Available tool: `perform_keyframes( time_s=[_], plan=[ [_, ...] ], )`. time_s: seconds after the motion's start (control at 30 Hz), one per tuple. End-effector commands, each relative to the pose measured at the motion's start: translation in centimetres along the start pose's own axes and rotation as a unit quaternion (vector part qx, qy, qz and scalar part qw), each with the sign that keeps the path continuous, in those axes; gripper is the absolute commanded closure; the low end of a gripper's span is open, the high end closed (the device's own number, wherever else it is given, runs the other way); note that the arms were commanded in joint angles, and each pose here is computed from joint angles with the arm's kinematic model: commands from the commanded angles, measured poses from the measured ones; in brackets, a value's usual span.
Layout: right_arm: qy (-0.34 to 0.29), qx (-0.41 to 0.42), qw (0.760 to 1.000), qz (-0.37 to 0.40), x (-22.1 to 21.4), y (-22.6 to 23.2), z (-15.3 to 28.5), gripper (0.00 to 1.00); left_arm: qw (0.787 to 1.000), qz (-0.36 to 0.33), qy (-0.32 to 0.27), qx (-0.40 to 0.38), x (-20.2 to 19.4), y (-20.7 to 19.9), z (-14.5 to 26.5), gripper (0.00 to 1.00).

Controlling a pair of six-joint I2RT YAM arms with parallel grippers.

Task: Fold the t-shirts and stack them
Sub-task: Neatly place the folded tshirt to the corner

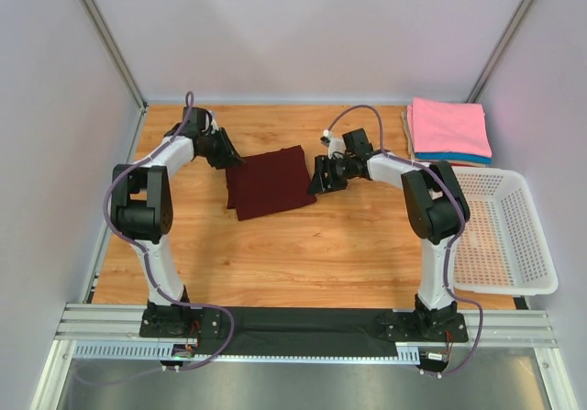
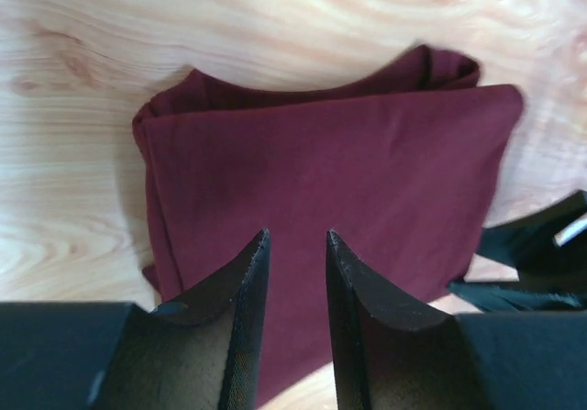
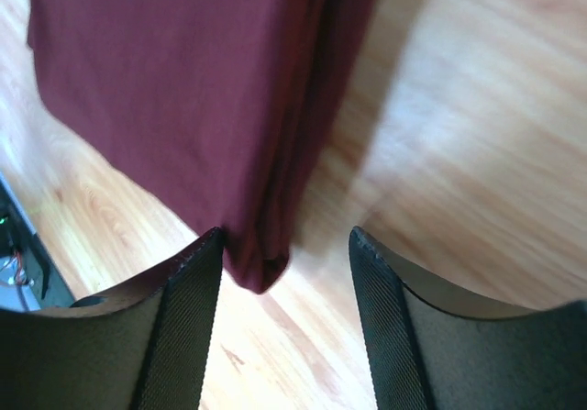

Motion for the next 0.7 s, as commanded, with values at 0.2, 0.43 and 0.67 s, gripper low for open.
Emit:
perform_keyframes(
  time_s=[0.2, 0.43, 0.67],
  plan=[
    [-0.009, 0.014, 1.0, -0.001, -2.0, 0.5, -0.2, 0.8, 0.998, 0.008, 0.052, 0.036, -1.6, 3.7, -4.7, 0.63],
    [-0.023, 0.015, 0.998, -0.049, -6.4, 0.3, 0.8, 0.94, 0.994, -0.029, 0.076, 0.079, -2.9, 2.6, -3.5, 0.63],
    [-0.048, -0.079, 0.993, -0.077, -6.8, 0.5, 4.4, 0.69, 0.998, -0.057, 0.014, 0.031, -1.7, -2.6, 3.0, 0.59]
  ],
)
Point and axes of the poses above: each gripper's point midway between its finger pads, its own z axis back along the fingers, its own y axis along the line the jaws close on, x = y × z, the point moved 3 cm from there along z, back along the fingers, and after that the axes turned 14 degrees about -z, right-handed, at the moved point
